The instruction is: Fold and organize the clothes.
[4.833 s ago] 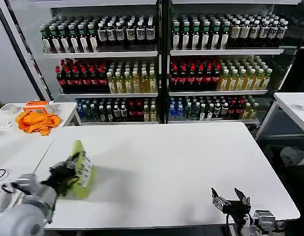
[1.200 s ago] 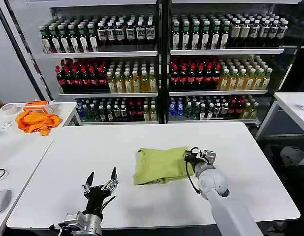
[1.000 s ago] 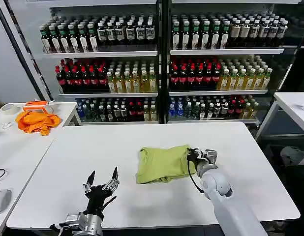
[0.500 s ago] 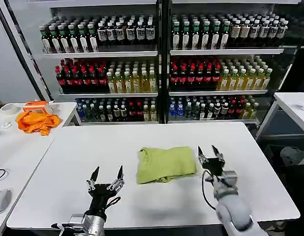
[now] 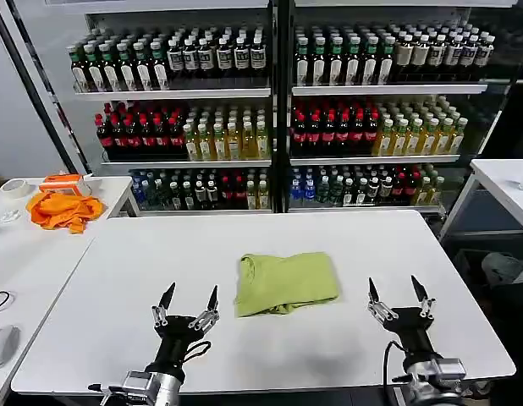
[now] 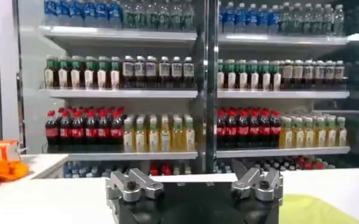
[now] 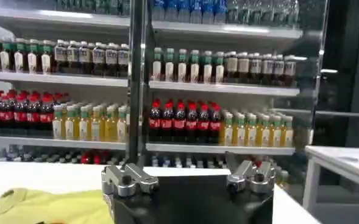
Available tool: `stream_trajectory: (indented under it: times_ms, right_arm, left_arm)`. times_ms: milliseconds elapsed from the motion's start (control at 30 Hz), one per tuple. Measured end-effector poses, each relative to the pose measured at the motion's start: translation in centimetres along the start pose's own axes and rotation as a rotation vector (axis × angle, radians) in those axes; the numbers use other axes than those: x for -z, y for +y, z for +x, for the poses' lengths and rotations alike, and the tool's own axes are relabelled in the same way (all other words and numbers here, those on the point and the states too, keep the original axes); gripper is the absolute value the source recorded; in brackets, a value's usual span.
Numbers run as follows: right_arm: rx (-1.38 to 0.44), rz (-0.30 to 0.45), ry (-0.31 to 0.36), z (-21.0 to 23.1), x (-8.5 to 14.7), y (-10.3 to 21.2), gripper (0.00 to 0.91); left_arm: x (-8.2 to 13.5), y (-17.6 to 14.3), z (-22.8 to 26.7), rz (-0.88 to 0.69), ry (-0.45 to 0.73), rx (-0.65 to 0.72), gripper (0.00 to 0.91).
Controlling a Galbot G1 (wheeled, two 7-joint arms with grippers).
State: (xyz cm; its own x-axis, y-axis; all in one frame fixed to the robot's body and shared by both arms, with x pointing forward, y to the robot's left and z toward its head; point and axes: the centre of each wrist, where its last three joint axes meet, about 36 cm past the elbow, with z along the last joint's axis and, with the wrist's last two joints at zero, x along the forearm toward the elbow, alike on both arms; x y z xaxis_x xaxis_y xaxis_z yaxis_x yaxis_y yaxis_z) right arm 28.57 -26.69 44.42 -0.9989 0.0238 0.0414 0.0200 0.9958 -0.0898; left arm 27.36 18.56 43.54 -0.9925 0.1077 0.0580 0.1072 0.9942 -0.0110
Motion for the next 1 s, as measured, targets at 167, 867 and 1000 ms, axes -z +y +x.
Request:
stream_trajectory:
  times_ms: [167, 867, 1000]
  right_arm:
    - [-0.007, 0.014, -0.015, 1.8, 0.6, 0.0, 0.907]
    - [0.004, 0.054, -0.042, 3.7, 1.8, 0.1, 0.907]
    - [0.007, 0.060, -0.050, 3.8, 2.0, 0.1, 0.907]
  left_arm:
    - [0.4, 0.0, 0.4, -0.015, -0.005, -0.004, 0.907]
    - [1.3, 0.3, 1.5, -0.056, -0.020, 0.014, 0.907]
    - [1.5, 0.4, 1.6, -0.061, -0.030, 0.023, 0.907]
